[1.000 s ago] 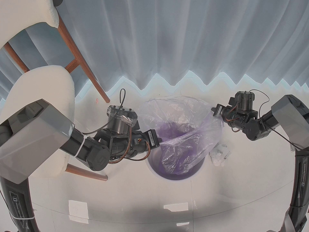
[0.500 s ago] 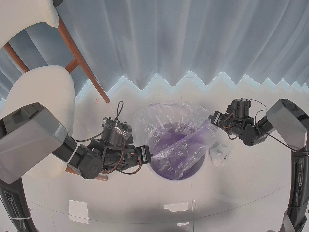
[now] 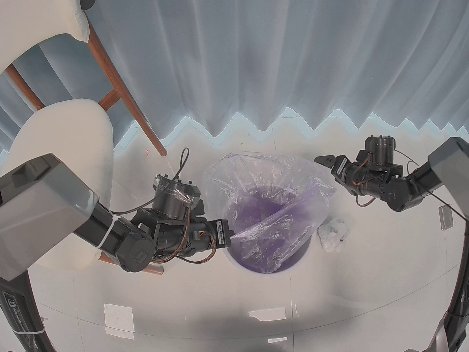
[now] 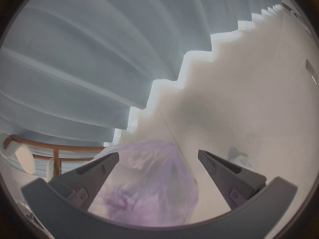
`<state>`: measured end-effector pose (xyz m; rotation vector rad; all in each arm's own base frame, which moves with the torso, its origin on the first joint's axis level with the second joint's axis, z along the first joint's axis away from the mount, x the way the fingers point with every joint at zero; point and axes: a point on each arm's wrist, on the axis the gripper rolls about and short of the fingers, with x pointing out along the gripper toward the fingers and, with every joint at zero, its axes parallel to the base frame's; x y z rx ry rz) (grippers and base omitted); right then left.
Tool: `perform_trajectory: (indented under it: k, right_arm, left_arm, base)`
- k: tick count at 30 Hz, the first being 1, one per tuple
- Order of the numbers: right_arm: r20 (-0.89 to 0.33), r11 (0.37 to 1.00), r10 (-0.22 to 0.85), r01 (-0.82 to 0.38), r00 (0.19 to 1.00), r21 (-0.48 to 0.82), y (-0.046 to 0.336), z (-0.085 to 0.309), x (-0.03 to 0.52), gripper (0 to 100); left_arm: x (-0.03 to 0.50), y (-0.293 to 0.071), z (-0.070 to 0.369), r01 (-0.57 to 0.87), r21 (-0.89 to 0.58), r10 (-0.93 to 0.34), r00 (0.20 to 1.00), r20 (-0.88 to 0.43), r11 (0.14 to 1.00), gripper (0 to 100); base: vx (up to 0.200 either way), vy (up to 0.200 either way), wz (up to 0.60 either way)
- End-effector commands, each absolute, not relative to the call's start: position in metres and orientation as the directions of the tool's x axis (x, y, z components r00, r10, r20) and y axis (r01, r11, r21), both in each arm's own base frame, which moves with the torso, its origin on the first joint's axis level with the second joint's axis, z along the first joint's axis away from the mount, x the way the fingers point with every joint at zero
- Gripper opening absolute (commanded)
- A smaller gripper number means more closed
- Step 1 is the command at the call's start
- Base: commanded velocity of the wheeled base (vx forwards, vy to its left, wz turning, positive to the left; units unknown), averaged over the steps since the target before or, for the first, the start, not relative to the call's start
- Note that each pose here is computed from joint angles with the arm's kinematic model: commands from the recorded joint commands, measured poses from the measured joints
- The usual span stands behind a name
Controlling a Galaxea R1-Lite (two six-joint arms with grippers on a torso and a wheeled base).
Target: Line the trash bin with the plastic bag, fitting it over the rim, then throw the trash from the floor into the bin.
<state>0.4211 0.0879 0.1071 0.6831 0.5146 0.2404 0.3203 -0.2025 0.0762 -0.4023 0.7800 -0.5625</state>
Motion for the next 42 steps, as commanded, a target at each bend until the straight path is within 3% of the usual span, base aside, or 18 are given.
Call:
perform_trajectory:
  k: [1, 8, 21, 25, 31, 32, 38, 42]
  right_arm:
    - [-0.418, 0.727, 0.429, -0.032, 0.801, 0.686, 0.071, 0.165, 0.349, 100]
    - [-0.591, 0.751, 0.464, 0.061, 0.660, 0.658, 0.087, 0.160, 0.310, 100]
    - [-0.634, 0.754, 0.560, -0.012, 0.533, 0.656, 0.147, 0.146, 0.292, 100]
    - [-0.672, 0.793, 0.500, 0.024, 0.547, 0.609, 0.155, 0.129, 0.301, 100]
    - [-0.661, 0.793, 0.483, 0.033, 0.575, 0.608, 0.161, 0.132, 0.317, 100]
    - [-0.660, 0.793, 0.483, 0.032, 0.576, 0.609, 0.161, 0.132, 0.318, 0]
    - [-0.671, 0.802, 0.471, 0.039, 0.572, 0.596, 0.163, 0.129, 0.316, 0]
    - [-0.689, 0.811, 0.459, 0.051, 0.562, 0.582, 0.157, 0.131, 0.305, 0]
  left_arm:
    - [0.317, -0.204, 0.079, 0.447, -0.425, -0.617, 0.577, -0.535, 0.787, 0]
    - [0.318, -0.203, 0.079, 0.534, -0.319, -0.614, 0.580, -0.535, 0.783, 0]
    - [0.318, -0.205, 0.076, 0.624, -0.215, -0.625, 0.568, -0.536, 0.751, 0]
    - [0.317, -0.206, 0.077, 0.632, -0.213, -0.634, 0.572, -0.521, 0.745, 0]
    - [0.314, -0.204, 0.077, 0.639, -0.205, -0.640, 0.581, -0.503, 0.741, 0]
    - [0.314, -0.204, 0.077, 0.638, -0.205, -0.639, 0.582, -0.503, 0.742, 0]
    - [0.313, -0.200, 0.076, 0.676, -0.247, -0.691, 0.529, -0.492, 0.694, 0]
    - [0.313, -0.199, 0.076, 0.681, -0.245, -0.698, 0.537, -0.474, 0.690, 0]
  base:
    - [0.000, 0.000, 0.00]
    - [0.000, 0.000, 0.00]
    - [0.000, 0.000, 0.00]
    - [0.000, 0.000, 0.00]
    - [0.000, 0.000, 0.00]
    - [0.000, 0.000, 0.00]
    - [0.000, 0.000, 0.00]
    - [0.000, 0.000, 0.00]
